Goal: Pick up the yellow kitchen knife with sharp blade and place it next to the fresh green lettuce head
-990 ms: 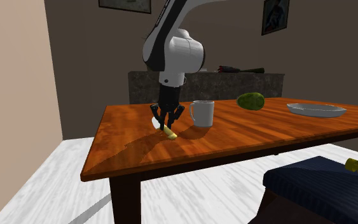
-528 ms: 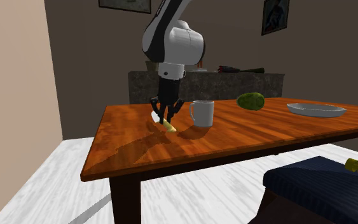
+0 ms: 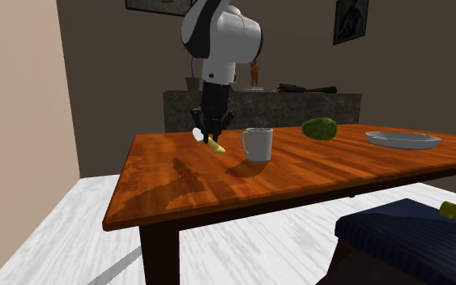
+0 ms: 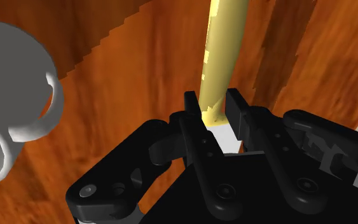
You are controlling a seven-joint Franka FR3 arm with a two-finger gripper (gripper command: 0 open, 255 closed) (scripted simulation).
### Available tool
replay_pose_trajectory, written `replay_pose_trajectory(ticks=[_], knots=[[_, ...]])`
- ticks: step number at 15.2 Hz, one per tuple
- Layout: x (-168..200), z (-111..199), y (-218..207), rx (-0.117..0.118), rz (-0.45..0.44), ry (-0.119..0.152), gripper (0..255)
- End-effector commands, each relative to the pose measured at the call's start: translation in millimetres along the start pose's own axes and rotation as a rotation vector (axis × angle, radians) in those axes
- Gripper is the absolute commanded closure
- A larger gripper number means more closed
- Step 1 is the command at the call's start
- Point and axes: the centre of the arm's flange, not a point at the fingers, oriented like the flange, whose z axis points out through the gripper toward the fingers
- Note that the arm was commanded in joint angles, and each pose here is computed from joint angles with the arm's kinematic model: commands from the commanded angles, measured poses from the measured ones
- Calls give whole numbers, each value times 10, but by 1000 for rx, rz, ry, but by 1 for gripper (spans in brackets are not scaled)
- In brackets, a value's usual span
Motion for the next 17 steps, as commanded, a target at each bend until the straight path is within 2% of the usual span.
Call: replay_pose_trajectory(ticks=[1, 17], knots=[[15, -93, -5, 0, 0, -1, 255], [160, -923, -62, 0, 0, -1, 255]])
